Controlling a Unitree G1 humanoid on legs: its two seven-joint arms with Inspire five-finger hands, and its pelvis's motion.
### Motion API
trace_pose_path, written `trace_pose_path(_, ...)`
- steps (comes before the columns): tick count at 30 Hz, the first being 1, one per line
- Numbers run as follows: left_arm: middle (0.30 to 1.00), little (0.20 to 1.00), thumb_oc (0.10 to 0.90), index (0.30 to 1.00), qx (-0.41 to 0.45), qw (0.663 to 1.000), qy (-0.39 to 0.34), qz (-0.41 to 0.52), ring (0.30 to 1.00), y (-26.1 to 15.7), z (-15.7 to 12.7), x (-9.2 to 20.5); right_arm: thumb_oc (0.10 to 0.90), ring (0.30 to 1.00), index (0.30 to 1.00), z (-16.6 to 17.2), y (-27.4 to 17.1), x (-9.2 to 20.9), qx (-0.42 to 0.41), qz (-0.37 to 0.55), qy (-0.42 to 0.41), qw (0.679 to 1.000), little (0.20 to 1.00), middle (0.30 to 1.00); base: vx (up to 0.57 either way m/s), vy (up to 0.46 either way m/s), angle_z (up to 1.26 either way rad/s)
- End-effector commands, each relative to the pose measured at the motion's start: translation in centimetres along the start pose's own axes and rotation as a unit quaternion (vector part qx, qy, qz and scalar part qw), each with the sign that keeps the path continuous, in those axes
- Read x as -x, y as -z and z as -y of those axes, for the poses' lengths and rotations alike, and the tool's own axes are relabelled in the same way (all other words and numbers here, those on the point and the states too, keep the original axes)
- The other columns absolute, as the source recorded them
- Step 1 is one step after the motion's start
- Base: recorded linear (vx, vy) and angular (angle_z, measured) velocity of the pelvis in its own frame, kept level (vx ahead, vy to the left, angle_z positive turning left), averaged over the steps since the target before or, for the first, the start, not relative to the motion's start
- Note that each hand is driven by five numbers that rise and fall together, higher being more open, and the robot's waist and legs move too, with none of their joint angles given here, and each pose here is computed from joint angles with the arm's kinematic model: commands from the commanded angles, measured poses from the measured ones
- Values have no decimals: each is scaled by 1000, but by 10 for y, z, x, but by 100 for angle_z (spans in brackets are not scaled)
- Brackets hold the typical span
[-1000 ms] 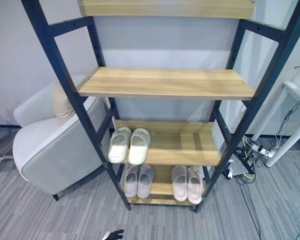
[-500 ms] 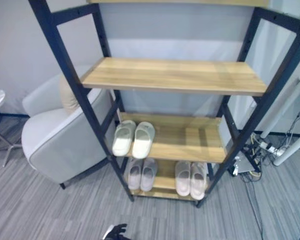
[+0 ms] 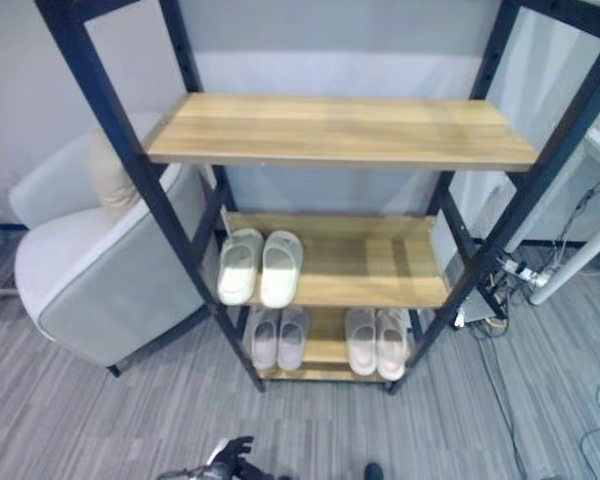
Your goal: Arrange the slippers neatly on the shoe rack.
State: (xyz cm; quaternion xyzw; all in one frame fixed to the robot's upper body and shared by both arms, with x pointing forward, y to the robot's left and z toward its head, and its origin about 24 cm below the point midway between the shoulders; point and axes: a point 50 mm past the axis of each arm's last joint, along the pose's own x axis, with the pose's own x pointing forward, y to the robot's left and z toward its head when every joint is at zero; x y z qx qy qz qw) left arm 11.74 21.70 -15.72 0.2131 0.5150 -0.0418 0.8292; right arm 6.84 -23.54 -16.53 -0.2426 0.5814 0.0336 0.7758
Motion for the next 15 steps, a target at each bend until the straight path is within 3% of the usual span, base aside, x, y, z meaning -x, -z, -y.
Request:
trace_pose_path(1, 900, 900, 800, 900, -4, 1000, 11, 8, 900, -6, 12, -1, 800, 900, 900, 31, -34, -5, -9, 43, 49, 998, 900, 900, -263, 98, -12)
trace_pose_path(6, 900, 900, 800, 900, -3, 1000, -3, 6, 900, -5, 1, -1, 800, 900, 900, 27, -24, -5, -12, 26, 43, 999, 900, 900, -122, 15, -9)
trace_pose_path(15, 900, 900, 800, 900, -12, 1000, 16, -4, 900, 2, 15, 1, 800, 900, 900, 14, -10, -3, -18, 7, 28, 999, 900, 900, -27, -88, -7)
